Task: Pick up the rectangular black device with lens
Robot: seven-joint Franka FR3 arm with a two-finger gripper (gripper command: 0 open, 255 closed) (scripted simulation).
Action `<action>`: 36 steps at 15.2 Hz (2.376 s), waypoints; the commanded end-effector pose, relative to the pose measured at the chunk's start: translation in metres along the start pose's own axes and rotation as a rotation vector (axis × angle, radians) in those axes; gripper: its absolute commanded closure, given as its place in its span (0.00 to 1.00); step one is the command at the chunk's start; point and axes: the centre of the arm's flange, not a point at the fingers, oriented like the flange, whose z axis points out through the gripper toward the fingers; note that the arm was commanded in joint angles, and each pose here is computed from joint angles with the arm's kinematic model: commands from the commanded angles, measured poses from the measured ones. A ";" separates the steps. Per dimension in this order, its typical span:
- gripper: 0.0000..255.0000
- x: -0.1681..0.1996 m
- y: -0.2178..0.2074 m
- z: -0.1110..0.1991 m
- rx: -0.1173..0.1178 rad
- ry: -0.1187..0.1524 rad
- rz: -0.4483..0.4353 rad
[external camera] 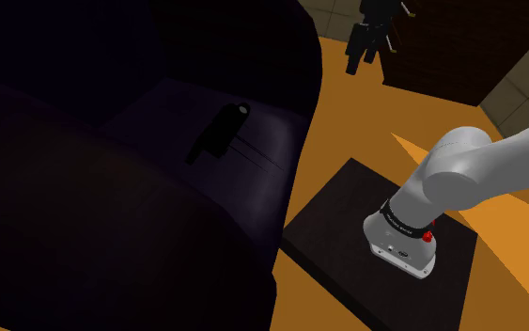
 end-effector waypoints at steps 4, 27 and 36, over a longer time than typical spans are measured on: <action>0.00 0.000 -0.036 0.013 -0.003 0.068 -0.046; 0.00 -0.020 -0.281 0.123 -0.020 0.540 -0.366; 1.00 -0.017 -0.283 0.152 -0.020 0.540 -0.366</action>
